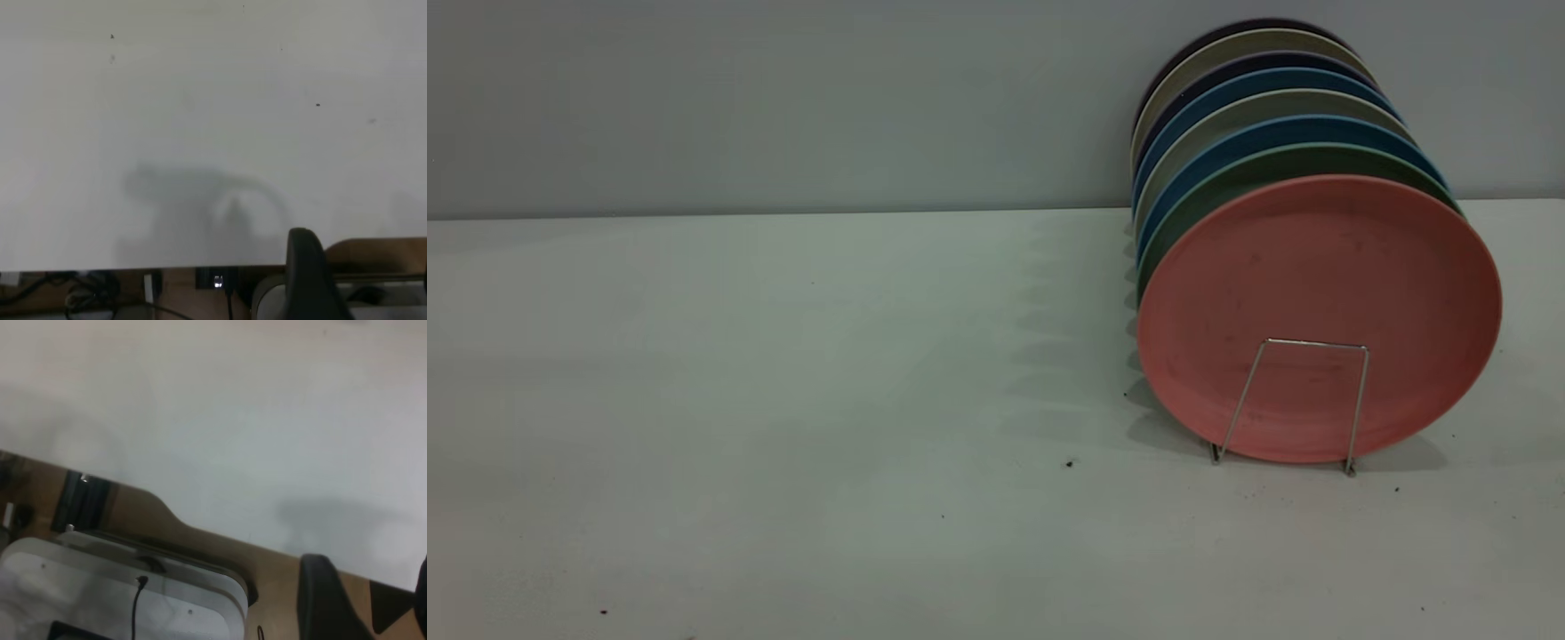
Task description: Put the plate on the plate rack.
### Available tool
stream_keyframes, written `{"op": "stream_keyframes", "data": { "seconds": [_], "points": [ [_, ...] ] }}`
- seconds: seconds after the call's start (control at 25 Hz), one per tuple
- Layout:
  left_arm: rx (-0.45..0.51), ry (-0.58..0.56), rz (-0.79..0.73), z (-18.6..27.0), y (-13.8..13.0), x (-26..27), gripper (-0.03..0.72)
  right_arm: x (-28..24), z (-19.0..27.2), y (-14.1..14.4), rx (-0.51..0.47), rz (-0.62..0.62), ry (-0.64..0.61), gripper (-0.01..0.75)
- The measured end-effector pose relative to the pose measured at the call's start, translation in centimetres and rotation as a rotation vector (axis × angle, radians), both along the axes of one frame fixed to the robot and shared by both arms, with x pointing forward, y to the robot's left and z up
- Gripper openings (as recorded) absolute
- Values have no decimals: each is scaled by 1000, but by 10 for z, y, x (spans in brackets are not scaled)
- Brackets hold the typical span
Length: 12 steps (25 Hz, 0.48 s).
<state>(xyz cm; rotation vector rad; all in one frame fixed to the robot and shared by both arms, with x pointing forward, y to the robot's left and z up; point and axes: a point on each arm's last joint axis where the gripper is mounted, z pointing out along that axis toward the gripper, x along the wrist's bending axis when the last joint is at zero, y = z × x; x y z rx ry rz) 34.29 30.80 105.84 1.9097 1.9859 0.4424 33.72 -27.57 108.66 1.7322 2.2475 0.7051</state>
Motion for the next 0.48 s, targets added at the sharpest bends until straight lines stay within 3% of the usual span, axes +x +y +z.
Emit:
{"op": "stream_keyframes", "data": {
  "seconds": [0.32, 0.48],
  "points": [
    [0, -59, 15, -10, -6, -44, 445, -38, -45, -6, -60, -16, -48, 350],
    [19, -115, 16, -17, -7, -62, 445, -54, -51, -8, -78, -10, -152, 350]
  ]
}}
